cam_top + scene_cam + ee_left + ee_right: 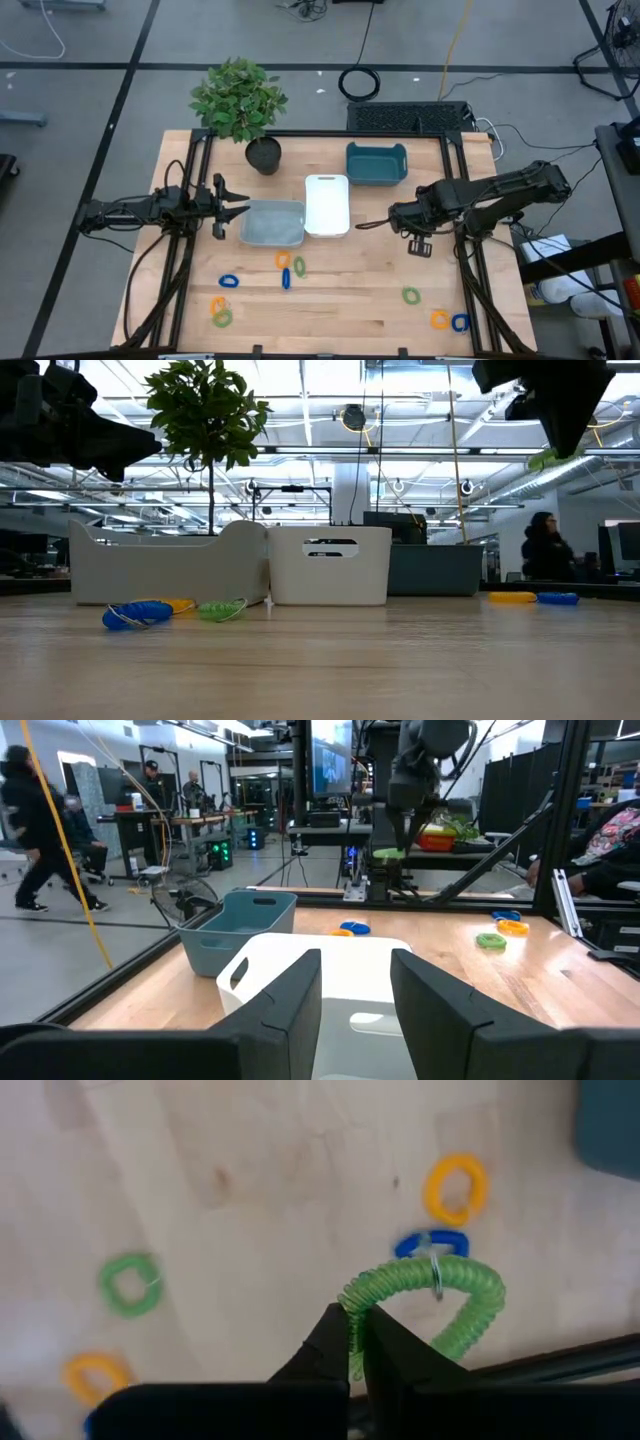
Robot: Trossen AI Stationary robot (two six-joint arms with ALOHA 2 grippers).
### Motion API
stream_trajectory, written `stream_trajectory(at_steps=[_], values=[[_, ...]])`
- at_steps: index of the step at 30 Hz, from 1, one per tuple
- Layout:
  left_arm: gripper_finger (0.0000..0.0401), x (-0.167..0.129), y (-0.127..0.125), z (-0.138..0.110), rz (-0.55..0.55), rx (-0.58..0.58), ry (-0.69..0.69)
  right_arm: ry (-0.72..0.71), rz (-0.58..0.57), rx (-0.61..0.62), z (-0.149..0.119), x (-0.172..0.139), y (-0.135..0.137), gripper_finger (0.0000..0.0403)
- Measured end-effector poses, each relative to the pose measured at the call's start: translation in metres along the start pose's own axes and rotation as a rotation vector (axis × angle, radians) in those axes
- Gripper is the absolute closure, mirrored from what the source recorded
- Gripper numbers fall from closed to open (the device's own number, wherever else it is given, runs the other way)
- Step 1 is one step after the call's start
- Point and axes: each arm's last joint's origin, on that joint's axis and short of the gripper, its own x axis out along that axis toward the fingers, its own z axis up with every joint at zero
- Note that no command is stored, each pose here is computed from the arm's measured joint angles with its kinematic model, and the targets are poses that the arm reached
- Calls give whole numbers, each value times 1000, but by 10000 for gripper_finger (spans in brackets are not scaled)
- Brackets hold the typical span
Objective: Sort spring keychains
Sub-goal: Put the green spring keychain into the blue bin
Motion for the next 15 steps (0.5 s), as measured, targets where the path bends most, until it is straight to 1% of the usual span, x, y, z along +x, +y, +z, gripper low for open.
stream_trajectory(at_steps=[8, 15], values=[[270, 0, 0, 0, 0, 0, 0, 23, 118, -2, -2, -21, 2, 403], [270, 0, 0, 0, 0, 0, 0, 8, 131, -26, -4, -35, 1, 403]])
